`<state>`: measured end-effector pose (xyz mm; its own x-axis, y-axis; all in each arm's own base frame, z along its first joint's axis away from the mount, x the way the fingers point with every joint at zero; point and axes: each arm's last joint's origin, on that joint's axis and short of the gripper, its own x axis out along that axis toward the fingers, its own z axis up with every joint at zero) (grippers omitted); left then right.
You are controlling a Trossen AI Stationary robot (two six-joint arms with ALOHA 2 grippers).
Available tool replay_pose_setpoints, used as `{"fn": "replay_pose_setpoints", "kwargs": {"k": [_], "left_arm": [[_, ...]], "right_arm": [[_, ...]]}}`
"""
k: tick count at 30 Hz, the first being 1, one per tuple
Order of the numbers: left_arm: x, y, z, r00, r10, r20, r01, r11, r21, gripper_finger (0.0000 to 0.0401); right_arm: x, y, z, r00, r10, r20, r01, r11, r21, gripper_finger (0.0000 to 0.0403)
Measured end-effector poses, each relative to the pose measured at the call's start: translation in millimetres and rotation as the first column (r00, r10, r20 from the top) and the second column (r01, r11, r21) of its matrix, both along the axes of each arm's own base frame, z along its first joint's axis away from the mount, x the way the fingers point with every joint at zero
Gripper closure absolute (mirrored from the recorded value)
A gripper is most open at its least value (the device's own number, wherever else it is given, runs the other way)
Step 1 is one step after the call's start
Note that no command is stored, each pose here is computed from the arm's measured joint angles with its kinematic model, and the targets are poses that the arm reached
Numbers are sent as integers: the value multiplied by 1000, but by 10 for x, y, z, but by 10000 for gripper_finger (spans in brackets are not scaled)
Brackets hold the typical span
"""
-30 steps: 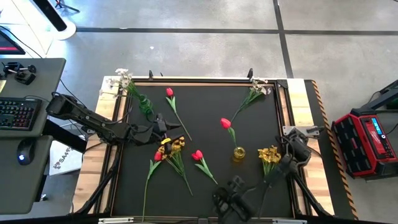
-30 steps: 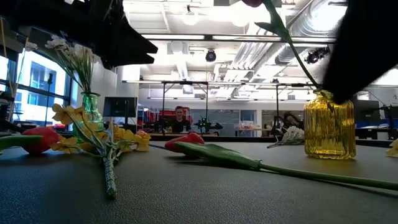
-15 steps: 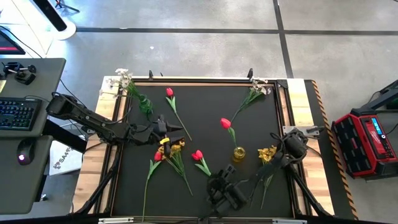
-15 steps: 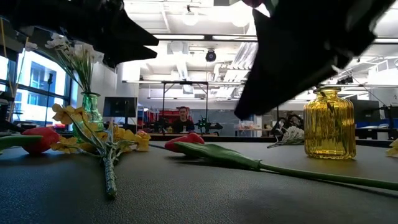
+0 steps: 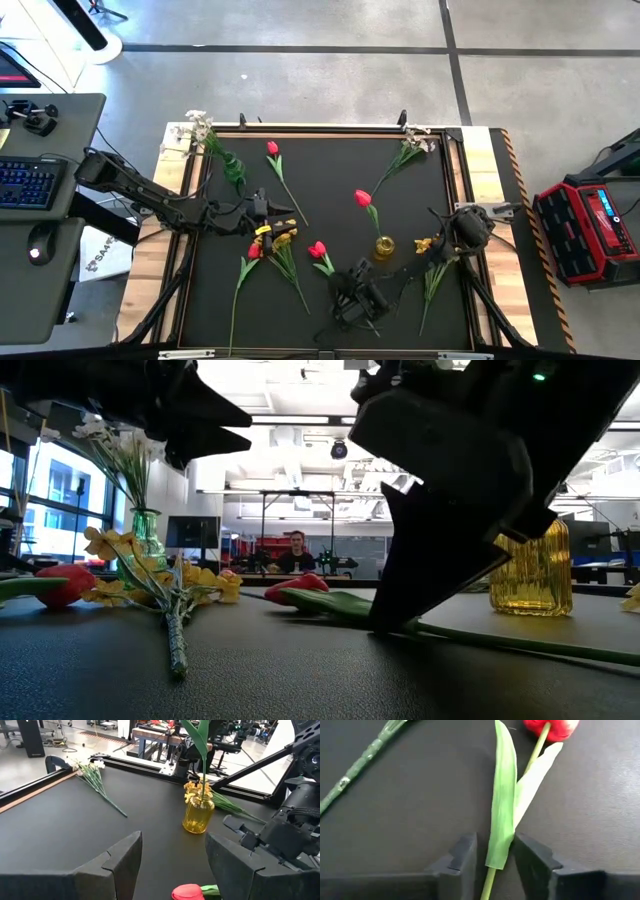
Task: Sort flowers into vase by color
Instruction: Put the bottom right red flower into the yellow flower vase
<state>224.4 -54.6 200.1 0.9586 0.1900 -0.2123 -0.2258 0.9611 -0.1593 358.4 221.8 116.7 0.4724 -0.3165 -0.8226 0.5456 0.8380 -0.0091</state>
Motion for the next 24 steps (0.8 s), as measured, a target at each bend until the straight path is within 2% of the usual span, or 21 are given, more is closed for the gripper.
{"fn": "replay_pose_setpoints", "kwargs": {"k": [5,13,16,20,22,24], "left_arm": [[-1,0,-5,1000,3,-2,-3,1000,-8,197],[-16,-35,-29,1000,-12,-26,11,1000,-7,197],[-22,-52,-31,999,-22,-30,22,1000,7,197],[-28,-74,-31,999,-38,-35,39,999,32,197],[-31,-117,-33,995,-90,-49,95,990,107,197],[-21,-223,-48,977,-207,-61,215,955,205,197]], "right_arm": [[-10,3,-2,1000,-1,-5,1,1000,-3,390],[-263,133,38,997,-63,51,70,986,-152,399],[-363,224,242,982,-52,181,92,972,-216,398],[-537,373,586,939,27,342,86,947,-310,400],[-630,421,780,923,67,378,65,943,-326,401],[-704,448,976,907,96,411,45,946,-320,401]]}}
